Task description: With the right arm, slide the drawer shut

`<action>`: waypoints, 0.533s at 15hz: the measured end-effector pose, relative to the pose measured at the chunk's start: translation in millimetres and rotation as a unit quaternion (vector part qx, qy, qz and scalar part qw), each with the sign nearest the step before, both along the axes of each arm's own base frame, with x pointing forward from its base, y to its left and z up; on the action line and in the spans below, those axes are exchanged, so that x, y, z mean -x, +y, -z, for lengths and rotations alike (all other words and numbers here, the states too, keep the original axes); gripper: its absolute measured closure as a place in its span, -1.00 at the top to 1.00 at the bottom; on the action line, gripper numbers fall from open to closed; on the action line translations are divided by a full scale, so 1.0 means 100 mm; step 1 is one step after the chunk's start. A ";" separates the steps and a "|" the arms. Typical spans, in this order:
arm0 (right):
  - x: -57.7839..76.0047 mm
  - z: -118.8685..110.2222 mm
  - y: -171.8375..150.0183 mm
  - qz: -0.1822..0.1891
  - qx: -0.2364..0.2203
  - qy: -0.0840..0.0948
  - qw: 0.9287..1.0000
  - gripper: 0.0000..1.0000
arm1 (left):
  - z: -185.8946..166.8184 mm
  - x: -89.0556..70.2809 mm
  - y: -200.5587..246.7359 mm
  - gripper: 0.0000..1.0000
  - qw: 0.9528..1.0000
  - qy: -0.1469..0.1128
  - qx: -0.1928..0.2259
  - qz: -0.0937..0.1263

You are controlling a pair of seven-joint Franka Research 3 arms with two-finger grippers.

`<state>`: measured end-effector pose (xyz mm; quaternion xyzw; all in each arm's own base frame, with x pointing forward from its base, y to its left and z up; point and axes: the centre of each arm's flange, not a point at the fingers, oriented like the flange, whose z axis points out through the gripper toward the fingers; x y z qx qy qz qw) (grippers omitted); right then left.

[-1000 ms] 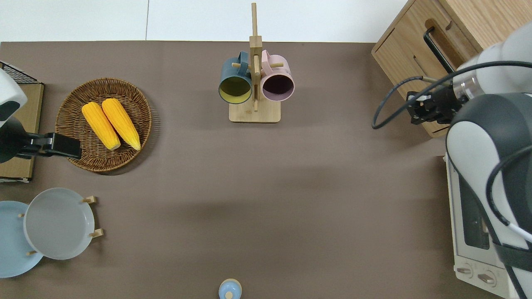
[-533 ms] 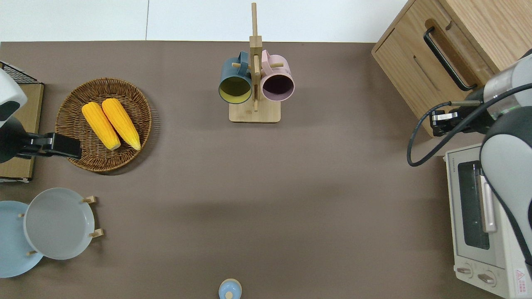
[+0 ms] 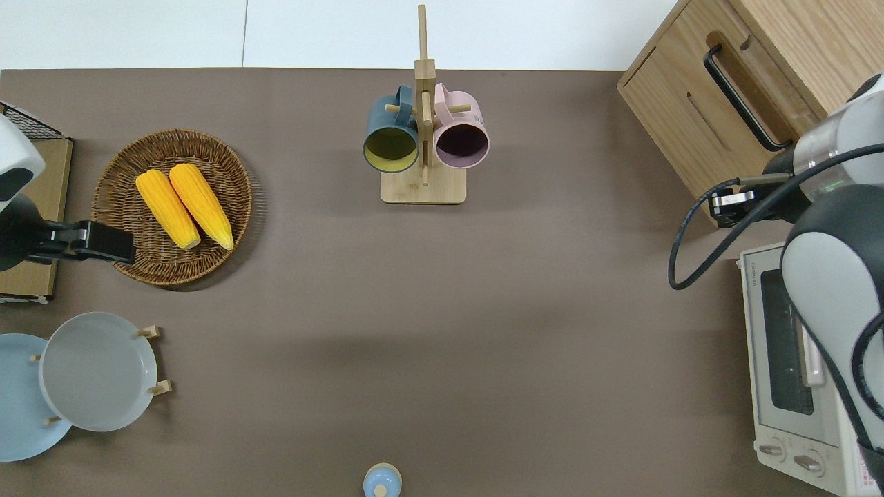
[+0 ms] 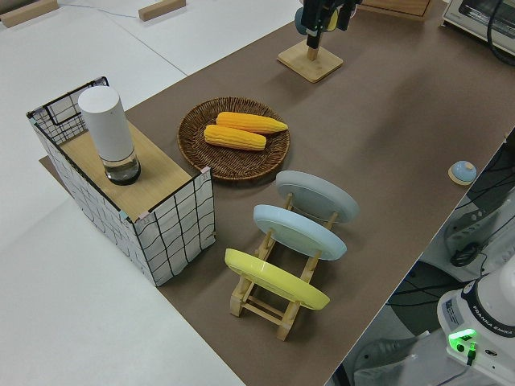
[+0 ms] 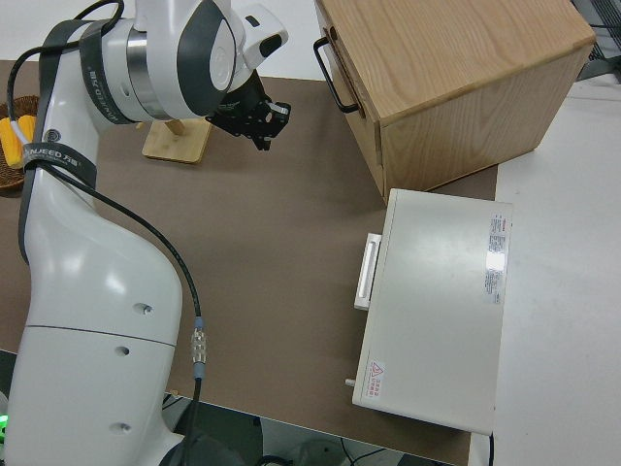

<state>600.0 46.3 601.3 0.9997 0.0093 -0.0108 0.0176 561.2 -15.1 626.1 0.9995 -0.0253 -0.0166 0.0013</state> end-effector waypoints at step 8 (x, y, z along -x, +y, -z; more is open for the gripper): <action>0.00 0.00 0.00 -0.002 0.007 -0.001 1.000 0.71 | 0.00 0.00 0.00 0.99 1.000 0.000 0.000 0.000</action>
